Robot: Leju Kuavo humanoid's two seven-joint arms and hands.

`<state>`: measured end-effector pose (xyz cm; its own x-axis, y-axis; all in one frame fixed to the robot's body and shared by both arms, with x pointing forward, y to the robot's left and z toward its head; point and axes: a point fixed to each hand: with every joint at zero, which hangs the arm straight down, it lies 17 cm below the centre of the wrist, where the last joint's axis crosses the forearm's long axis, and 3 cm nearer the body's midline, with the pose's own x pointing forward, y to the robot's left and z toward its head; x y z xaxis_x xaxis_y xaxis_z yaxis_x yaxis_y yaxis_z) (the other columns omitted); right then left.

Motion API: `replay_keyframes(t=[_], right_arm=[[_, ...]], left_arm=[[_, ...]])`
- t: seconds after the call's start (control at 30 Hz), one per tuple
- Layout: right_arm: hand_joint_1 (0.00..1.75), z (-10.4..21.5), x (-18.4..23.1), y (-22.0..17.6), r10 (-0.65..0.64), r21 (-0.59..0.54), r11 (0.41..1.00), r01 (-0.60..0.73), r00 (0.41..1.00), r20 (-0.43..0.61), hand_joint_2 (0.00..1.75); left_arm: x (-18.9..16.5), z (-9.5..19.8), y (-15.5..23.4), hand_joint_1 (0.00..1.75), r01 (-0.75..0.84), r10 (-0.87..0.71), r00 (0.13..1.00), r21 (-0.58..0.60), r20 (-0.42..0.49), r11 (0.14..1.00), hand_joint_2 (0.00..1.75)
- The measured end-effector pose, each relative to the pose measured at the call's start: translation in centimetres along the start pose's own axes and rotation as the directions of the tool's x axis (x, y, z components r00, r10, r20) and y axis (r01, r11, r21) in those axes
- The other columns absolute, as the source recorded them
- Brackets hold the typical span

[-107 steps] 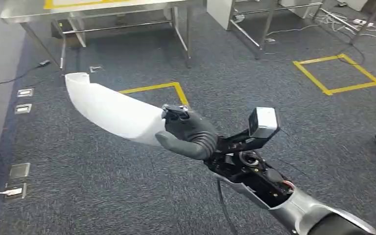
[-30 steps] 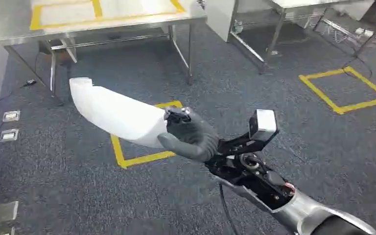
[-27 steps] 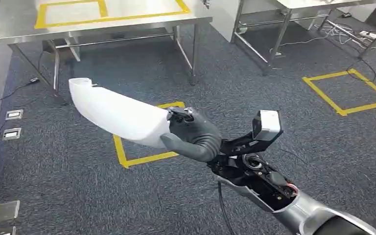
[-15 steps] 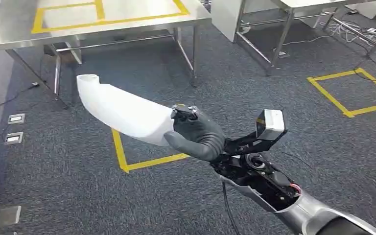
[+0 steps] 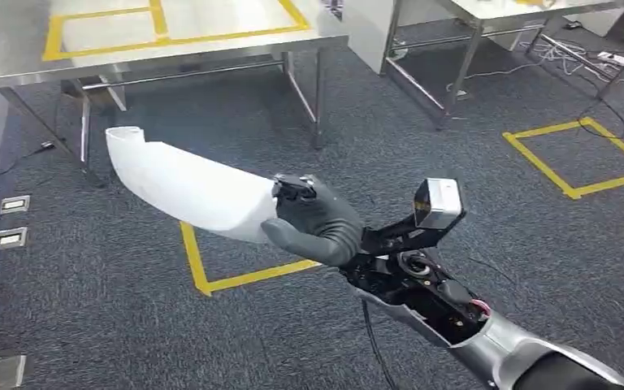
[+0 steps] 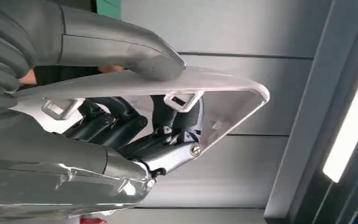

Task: Take the parts from the cabinet and place them on the table.

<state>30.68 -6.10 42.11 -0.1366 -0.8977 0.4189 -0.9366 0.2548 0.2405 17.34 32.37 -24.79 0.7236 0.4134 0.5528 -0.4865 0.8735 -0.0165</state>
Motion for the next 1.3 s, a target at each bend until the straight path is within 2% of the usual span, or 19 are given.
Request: replay_keyframes(t=[1.3], right_arm=[[1.75, 0.3, -0.5, -0.7, 0.012, -0.025, 1.000, -0.012, 1.000, -0.008, 1.75]], left_arm=[[0.8, -0.3, -0.7, 0.00, 0.012, -0.012, 1.000, -0.023, 0.002, 1.000, 1.75]])
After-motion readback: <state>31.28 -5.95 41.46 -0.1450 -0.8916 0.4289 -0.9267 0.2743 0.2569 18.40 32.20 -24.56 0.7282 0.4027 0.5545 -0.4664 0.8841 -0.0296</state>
